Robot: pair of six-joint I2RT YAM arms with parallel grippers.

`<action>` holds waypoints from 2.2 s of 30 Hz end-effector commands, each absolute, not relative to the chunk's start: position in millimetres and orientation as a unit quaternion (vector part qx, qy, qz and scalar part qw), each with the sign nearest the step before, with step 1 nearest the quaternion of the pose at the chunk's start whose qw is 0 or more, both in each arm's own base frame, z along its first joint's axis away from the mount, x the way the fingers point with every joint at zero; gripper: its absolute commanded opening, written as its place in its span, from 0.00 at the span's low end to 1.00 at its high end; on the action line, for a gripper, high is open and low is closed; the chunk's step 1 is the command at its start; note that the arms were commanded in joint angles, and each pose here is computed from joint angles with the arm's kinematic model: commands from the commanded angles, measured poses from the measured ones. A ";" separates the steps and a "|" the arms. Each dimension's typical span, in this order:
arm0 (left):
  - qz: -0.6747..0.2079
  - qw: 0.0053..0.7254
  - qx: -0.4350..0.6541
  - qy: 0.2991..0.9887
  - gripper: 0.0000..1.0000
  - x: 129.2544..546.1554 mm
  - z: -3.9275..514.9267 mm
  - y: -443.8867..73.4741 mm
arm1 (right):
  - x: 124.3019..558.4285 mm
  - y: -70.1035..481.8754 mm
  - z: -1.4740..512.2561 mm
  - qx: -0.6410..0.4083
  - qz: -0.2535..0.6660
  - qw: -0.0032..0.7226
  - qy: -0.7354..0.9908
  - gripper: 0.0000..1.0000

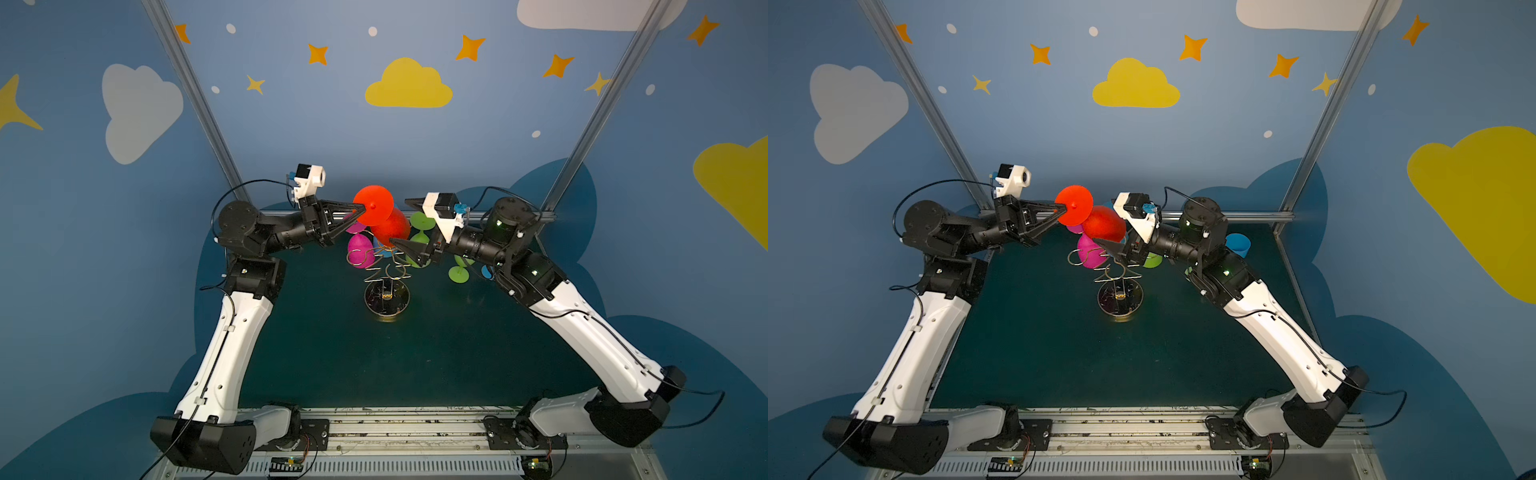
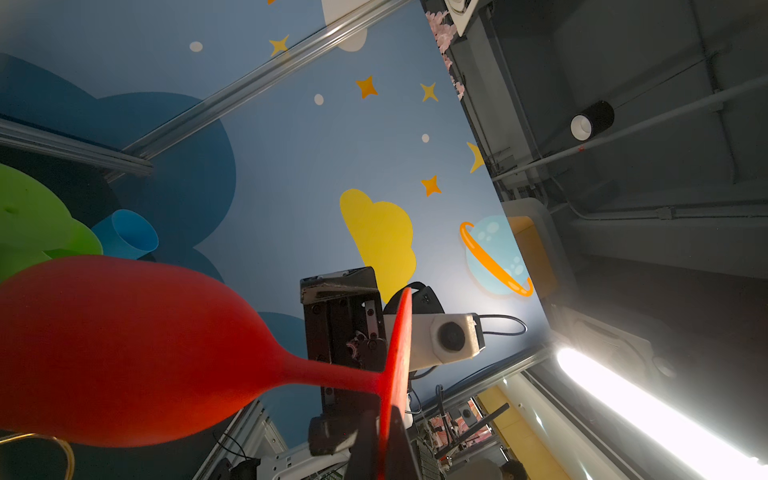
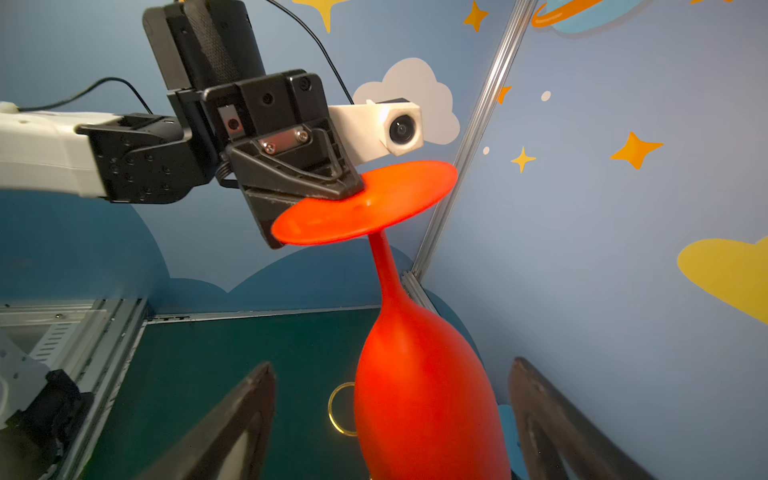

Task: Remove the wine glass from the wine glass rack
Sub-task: 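Raise the red glass with the left gripper while the right gripper reaches its base, then close the right gripper on the red glass base while the left gripper releases, then carry the red glass with the right gripper while the left arm draws back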

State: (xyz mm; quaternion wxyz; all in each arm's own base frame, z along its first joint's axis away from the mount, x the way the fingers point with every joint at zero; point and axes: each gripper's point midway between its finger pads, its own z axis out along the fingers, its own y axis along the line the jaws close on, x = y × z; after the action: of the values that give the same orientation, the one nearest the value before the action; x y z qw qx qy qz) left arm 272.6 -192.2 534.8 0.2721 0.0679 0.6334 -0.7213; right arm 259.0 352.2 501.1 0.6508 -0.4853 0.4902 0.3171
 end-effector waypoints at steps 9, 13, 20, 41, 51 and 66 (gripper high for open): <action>-0.732 0.283 0.117 0.609 0.03 254.0 557.7 -199.9 | 297.4 368.9 477.1 -0.478 0.280 0.651 0.519 0.87; -0.738 0.273 0.117 0.606 0.03 256.1 555.2 -202.9 | 297.3 368.6 476.2 -0.476 0.282 0.649 0.522 0.84; -0.734 0.281 0.113 0.608 0.05 266.1 549.1 -203.7 | 294.3 359.6 471.1 -0.457 0.288 0.637 0.550 0.55; -0.259 0.727 0.408 0.488 0.60 289.8 512.2 -192.3 | 266.9 266.8 431.9 -0.336 0.230 0.490 0.770 0.31; -0.203 0.744 0.479 0.420 0.58 297.5 502.4 -221.1 | 262.0 280.2 425.5 -0.340 0.256 0.445 0.788 0.28; -0.188 0.751 0.495 0.394 0.53 312.5 500.6 -242.8 | 251.3 308.0 407.4 -0.365 0.282 0.389 0.797 0.22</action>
State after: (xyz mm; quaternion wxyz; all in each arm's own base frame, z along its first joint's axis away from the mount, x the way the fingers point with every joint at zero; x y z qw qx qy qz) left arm 315.7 -245.6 478.4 0.7259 0.5009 0.4216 -0.2108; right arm 257.3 304.8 406.6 0.4025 -0.3651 0.7948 0.2703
